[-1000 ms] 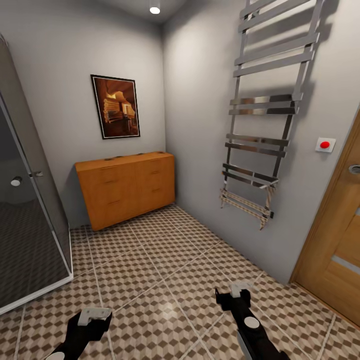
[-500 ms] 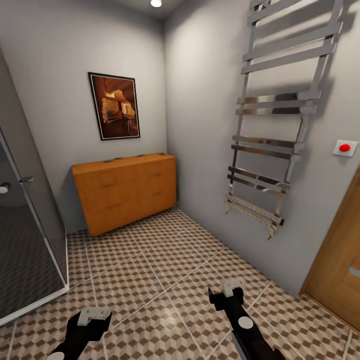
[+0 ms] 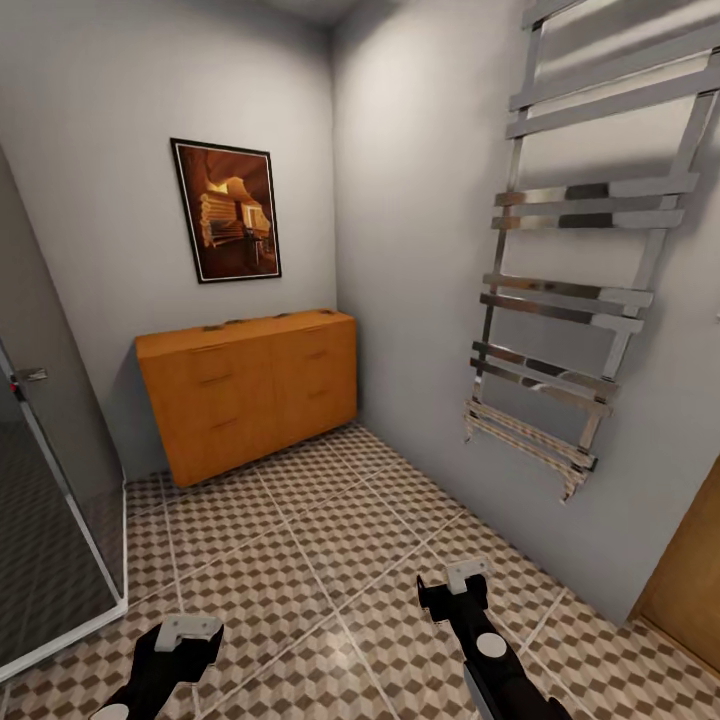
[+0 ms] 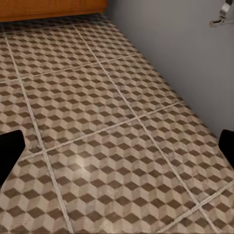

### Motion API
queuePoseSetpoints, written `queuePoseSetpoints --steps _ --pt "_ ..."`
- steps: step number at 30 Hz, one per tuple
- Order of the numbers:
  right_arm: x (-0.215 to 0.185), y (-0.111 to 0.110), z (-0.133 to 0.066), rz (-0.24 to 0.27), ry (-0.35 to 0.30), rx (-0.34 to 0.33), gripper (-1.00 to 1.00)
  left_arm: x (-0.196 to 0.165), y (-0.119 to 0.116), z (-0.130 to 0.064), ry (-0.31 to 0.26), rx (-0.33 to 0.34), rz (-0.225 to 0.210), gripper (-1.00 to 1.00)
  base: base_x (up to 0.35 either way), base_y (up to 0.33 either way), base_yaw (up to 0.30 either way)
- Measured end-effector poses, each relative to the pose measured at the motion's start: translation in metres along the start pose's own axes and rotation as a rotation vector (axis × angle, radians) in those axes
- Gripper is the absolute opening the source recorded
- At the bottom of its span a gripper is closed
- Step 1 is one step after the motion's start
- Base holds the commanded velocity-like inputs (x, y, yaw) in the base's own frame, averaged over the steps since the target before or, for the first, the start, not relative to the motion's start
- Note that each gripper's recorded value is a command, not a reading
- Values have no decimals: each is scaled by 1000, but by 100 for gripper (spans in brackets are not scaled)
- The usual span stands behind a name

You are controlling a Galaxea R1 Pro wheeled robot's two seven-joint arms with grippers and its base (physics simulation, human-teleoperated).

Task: Take the four mousetraps from the cabinet in the bathroom and place them on the bathroom floor. Make sure all four end up on the same floor surface, and ensure that at least two of them are either under or directly next to the same bathroom sink.

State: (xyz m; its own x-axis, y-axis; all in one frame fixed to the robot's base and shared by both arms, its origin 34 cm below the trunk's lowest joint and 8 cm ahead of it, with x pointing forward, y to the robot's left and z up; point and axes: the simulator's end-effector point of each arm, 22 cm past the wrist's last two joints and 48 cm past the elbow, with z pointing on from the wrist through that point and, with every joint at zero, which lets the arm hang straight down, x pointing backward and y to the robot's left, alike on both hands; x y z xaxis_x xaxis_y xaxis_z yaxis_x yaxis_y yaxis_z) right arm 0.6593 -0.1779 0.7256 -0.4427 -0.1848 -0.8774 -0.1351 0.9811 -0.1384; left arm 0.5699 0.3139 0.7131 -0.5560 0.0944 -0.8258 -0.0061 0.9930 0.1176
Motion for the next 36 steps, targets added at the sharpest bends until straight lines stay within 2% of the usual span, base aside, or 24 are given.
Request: queuePoseSetpoints --steps 10,22,36 --pt "0 0 0 0 -2 0 100 1 0 0 1 1 0 100 307 95 0" --pt "-16 -1 -1 8 -70 5 100 2 -1 0 3 2 1 100 307 92 4" --pt "-17 -1 0 10 -77 6 100 3 -1 1 3 4 1 100 251 13 211"
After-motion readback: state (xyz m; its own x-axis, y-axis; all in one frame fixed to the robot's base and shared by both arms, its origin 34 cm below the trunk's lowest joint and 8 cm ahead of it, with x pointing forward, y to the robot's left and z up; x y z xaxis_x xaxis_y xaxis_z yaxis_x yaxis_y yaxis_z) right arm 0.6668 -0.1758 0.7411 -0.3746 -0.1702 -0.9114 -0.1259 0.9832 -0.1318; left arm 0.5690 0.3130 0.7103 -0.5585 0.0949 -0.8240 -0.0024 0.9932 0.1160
